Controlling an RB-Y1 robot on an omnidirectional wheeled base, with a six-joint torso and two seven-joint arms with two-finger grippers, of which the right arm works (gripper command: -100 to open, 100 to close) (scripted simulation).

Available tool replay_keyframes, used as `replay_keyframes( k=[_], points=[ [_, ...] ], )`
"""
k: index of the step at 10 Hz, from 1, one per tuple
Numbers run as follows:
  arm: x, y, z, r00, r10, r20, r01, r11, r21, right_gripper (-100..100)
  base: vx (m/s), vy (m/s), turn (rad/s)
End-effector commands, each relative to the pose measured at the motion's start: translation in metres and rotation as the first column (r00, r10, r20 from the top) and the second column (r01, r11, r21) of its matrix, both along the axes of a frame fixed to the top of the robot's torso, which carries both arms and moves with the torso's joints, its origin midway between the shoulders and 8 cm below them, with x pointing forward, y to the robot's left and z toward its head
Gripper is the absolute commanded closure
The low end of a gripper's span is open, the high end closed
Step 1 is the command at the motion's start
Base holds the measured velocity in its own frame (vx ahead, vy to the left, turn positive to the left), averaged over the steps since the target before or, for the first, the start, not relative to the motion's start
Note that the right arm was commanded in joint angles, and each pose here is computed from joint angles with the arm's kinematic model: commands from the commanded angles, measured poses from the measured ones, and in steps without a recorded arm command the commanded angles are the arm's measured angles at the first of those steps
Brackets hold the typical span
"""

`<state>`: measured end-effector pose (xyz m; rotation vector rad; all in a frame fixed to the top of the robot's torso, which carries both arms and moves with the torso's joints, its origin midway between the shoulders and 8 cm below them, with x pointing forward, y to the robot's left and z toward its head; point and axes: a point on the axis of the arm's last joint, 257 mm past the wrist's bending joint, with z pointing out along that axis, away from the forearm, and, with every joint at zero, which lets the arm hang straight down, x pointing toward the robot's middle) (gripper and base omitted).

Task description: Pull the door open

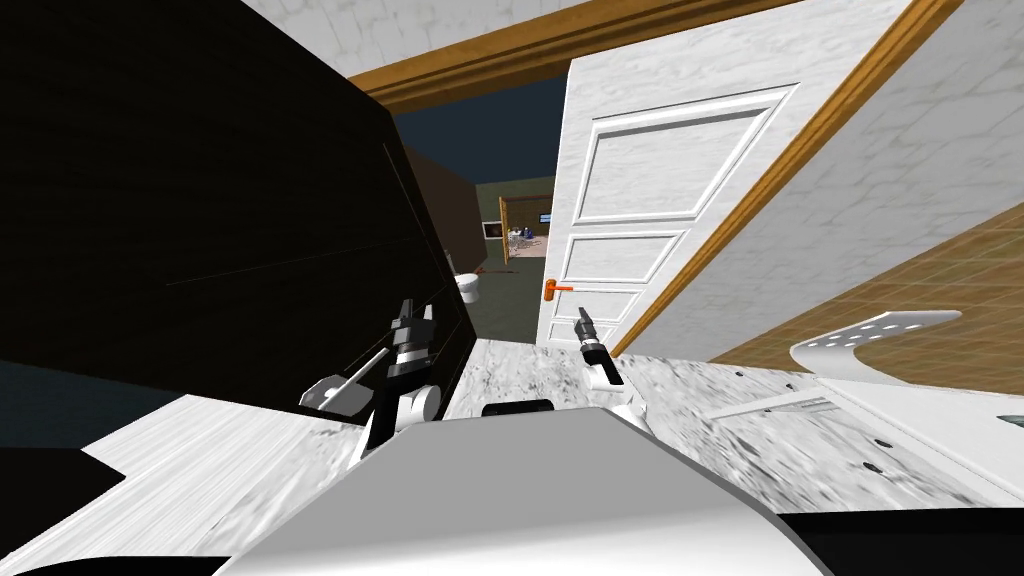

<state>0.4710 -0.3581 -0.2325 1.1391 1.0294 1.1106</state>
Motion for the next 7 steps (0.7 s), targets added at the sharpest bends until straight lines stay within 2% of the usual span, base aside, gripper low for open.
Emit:
replay_keyframes(
  k=[1,3,7],
  points=[
    [0.002,-0.005,-0.009,0.9998,-0.006,-0.018,0.006,1.0,0.009,-100,0.107,0.017,0.013],
    [0.006,-0.014,-0.025,0.9986,-0.019,-0.05,0.02,0.999,0.027,-100,0.148,0.002,0.023],
    [0.01,-0.024,-0.041,0.996,-0.032,-0.084,0.036,0.998,0.047,-100,0.137,0.0,0.017]
  ],
)
